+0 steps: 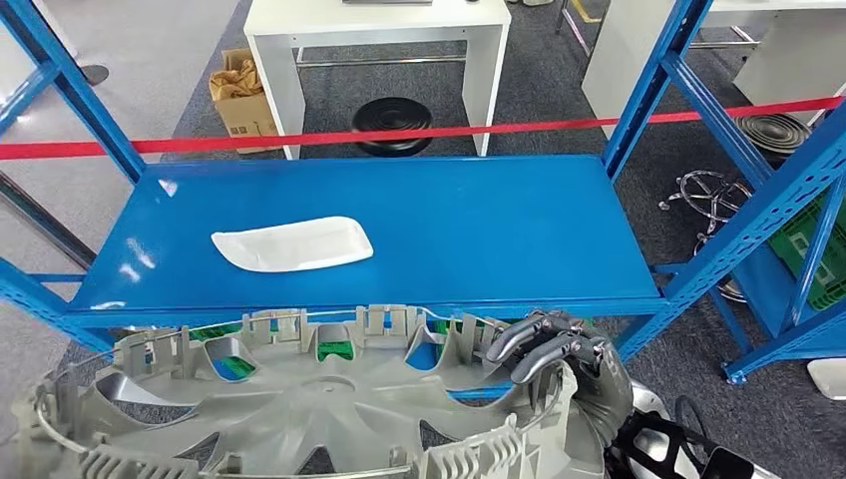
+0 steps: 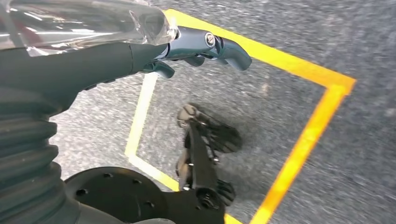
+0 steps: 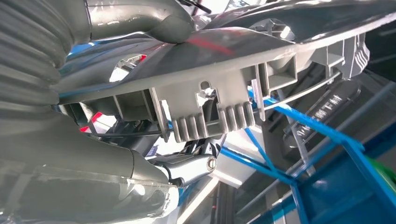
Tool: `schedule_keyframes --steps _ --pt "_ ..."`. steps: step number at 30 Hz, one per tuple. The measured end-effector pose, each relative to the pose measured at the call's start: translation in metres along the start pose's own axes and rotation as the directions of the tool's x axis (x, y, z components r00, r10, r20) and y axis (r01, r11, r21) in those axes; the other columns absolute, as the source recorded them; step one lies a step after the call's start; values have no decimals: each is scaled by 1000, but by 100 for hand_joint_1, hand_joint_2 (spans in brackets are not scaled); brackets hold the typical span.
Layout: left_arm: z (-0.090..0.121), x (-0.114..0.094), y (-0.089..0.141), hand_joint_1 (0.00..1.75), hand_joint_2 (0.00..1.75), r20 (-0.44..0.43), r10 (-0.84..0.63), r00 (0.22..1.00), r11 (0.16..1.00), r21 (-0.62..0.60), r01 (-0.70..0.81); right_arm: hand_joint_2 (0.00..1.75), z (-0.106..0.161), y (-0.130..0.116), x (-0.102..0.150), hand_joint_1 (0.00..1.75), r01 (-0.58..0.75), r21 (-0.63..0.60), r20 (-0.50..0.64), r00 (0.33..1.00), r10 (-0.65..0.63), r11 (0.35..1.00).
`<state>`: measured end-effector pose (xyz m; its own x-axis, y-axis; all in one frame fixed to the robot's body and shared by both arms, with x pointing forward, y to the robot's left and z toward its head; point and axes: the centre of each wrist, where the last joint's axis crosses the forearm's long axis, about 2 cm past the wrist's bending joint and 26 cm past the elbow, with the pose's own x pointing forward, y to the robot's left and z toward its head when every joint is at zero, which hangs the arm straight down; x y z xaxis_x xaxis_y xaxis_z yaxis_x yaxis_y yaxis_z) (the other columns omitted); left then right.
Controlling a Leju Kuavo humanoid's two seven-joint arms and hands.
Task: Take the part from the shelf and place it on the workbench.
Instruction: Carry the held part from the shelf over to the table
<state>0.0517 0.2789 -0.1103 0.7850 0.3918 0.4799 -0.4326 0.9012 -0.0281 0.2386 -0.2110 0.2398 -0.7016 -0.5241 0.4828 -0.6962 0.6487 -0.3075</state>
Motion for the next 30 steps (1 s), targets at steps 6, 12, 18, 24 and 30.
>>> schedule_keyframes --steps 6,12,18,24,30 --pt "1 -2 -4 0 175 -34 1 999 1000 6 -1 175 3 -3 0 175 -11 11 -5 1000 11 1000" --pt "2 -3 -5 0 175 -47 -8 999 1000 7 8 175 2 -6 1 175 -10 8 -7 1000 10 1000" --pt "1 -2 1 0 175 -43 -23 999 1000 19 23 175 4 -6 2 175 36 -16 -12 999 -36 999" --pt "-3 5 9 0 175 -9 -17 1000 999 30 17 175 -3 -15 5 175 54 14 -8 999 -54 998" --pt "-3 5 14 0 175 -12 -15 1000 999 40 15 175 -1 -17 6 175 48 35 0 999 -48 998"
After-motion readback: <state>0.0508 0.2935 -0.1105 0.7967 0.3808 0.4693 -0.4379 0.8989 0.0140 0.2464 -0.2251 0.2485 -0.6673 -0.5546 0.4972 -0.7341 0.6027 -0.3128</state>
